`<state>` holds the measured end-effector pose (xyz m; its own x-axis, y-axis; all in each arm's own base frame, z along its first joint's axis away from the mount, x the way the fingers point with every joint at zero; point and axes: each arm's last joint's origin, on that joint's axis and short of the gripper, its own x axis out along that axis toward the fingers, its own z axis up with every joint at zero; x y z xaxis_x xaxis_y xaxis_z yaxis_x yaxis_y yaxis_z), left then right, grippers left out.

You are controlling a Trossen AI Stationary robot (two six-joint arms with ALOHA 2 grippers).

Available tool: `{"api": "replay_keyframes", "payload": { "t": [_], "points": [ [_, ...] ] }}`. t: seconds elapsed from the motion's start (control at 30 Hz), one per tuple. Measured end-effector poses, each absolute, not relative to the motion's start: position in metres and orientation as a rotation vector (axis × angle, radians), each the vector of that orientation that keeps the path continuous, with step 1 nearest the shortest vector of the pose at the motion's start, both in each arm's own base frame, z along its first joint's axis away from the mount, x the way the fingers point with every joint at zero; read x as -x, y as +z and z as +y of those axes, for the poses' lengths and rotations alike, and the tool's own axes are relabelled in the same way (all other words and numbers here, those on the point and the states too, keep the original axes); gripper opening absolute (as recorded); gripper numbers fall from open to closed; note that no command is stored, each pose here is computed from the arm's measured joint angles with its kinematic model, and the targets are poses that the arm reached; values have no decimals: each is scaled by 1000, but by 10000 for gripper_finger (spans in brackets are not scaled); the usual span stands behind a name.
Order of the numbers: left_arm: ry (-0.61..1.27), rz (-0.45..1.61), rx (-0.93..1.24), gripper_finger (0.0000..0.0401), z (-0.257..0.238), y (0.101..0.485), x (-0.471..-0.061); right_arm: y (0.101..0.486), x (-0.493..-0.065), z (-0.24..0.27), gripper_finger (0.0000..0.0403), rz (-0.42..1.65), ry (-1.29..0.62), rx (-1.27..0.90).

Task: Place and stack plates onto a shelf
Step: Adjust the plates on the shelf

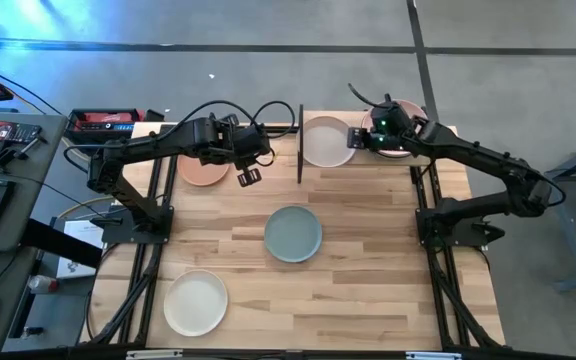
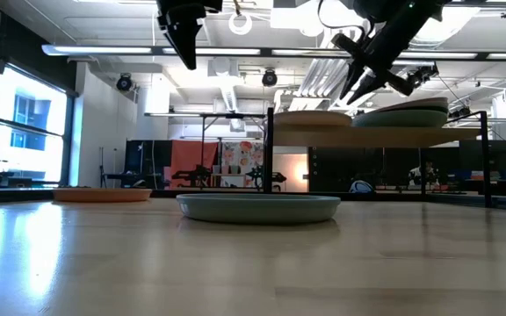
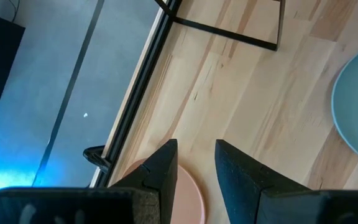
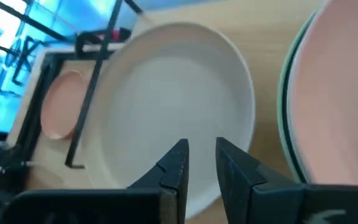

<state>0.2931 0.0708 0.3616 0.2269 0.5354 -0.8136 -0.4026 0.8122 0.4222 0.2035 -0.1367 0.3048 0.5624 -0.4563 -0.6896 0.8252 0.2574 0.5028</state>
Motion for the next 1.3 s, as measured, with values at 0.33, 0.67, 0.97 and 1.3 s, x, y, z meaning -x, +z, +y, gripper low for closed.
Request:
{"api": "replay_keyframes", "payload": {
  "t": [0.33,0.67,0.97,1.3],
  "points": [
    [653,1139,-125,97,71,363,-296,300,-196,-138,39,515,-980,-965],
    [654,1123,-123,97,72,363,-298,294,-186,-139,39,600,-1035,-983],
    [655,1121,-122,97,72,364,-298,296,-181,-139,39,587,-1088,-953],
    [655,1115,-121,97,72,364,-298,309,-188,-136,39,486,-924,-963]
  ]
}}
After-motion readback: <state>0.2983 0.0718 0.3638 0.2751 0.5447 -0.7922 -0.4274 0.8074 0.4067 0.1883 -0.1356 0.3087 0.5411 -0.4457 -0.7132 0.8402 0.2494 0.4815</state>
